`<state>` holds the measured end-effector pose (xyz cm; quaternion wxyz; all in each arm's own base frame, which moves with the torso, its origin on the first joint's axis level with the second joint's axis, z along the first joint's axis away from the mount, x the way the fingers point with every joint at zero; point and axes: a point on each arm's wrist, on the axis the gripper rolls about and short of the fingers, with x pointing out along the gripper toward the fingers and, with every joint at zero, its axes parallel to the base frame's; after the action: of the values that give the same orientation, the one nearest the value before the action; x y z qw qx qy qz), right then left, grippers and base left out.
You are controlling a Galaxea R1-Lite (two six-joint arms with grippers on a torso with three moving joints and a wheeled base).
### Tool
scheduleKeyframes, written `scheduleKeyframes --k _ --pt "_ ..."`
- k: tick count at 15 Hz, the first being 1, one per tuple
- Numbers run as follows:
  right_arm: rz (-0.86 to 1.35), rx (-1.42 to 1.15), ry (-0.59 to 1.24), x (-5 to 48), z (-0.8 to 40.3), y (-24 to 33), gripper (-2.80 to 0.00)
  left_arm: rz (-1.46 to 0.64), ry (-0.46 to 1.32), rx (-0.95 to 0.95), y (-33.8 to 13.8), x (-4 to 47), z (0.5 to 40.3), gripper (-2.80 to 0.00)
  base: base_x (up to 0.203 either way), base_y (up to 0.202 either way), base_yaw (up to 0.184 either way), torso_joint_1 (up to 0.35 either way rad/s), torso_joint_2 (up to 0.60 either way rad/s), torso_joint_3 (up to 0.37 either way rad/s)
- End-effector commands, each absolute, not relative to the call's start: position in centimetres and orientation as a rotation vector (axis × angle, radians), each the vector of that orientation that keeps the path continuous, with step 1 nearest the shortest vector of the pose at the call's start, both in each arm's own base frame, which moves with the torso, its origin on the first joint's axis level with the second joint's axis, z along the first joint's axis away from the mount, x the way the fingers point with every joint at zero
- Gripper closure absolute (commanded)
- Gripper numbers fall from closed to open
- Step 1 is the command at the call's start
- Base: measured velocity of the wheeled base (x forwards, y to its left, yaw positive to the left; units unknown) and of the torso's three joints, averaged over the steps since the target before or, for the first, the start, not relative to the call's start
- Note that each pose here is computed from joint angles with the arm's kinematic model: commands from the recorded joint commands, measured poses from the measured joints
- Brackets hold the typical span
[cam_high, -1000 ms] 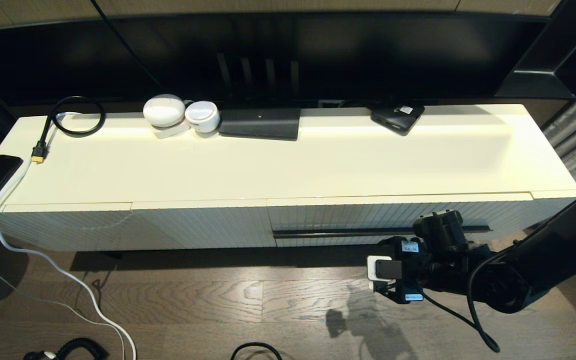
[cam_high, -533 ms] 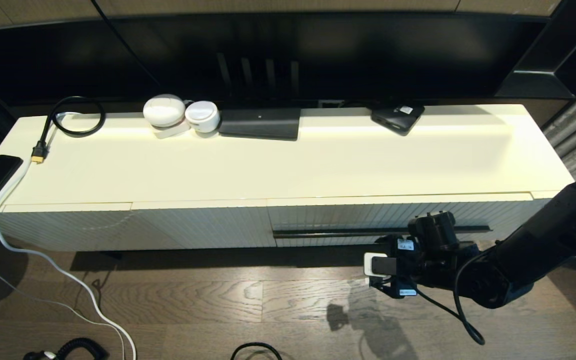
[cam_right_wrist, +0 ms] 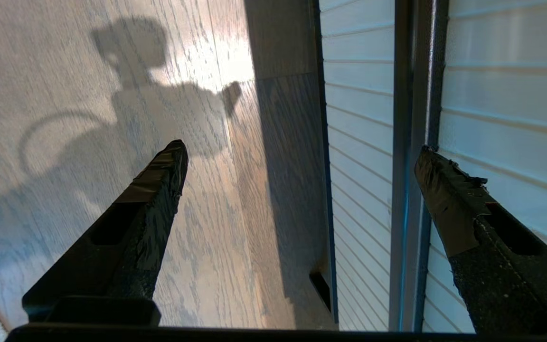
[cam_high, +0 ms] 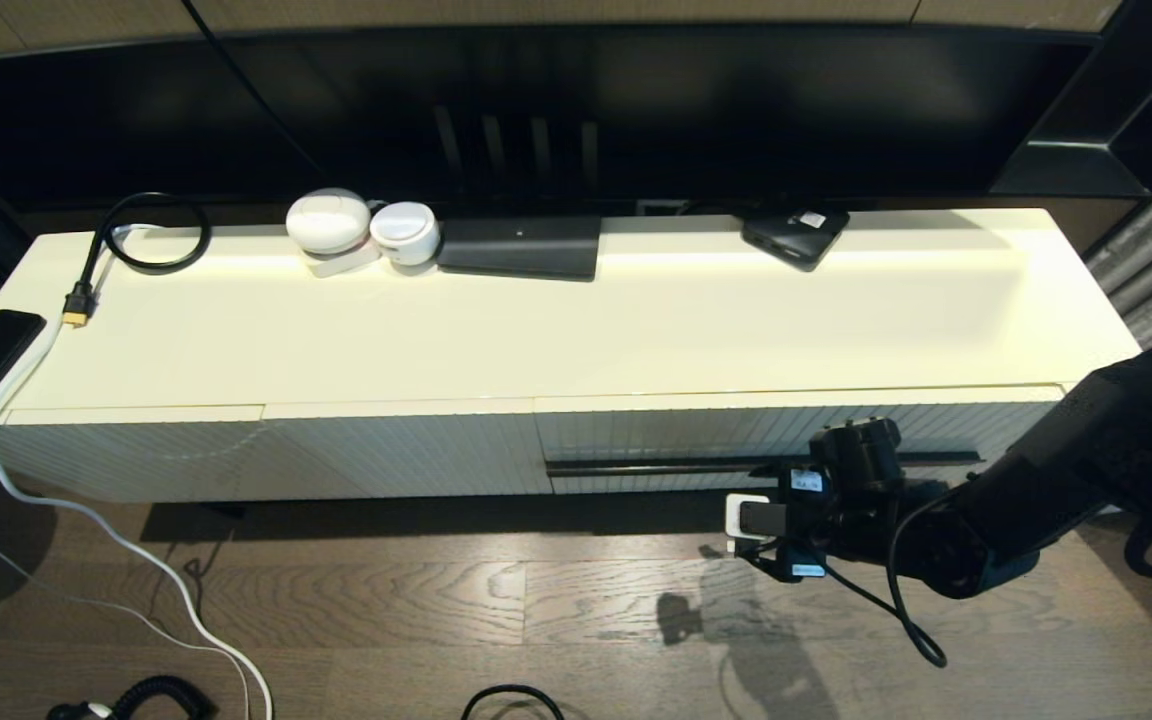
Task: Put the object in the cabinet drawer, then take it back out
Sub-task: Open the drawer
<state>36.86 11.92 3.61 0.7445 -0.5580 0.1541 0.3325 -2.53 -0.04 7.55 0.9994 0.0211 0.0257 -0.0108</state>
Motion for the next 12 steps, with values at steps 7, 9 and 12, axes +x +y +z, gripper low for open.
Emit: scheduleKeyframes --k 7,9,12 --pt "0.702 -1.233 0.300 39.0 3.3 12.1 -2.80 -0.023 0.052 0.042 0.0 -2.5 7.5 0.00 0.000 0.000 0.000 0.000 0.00 0.000" --pt "0.700 -1.256 0.290 39.3 3.4 12.0 -2.80 -0.021 0.052 0.042 0.0 -2.5 7.5 0.00 0.000 0.000 0.000 0.000 0.00 0.000" --pt "0.699 -1.265 0.286 39.9 3.0 11.7 -2.80 -0.023 0.052 0.042 0.0 -2.5 7.5 0.00 0.000 0.000 0.000 0.000 0.00 0.000"
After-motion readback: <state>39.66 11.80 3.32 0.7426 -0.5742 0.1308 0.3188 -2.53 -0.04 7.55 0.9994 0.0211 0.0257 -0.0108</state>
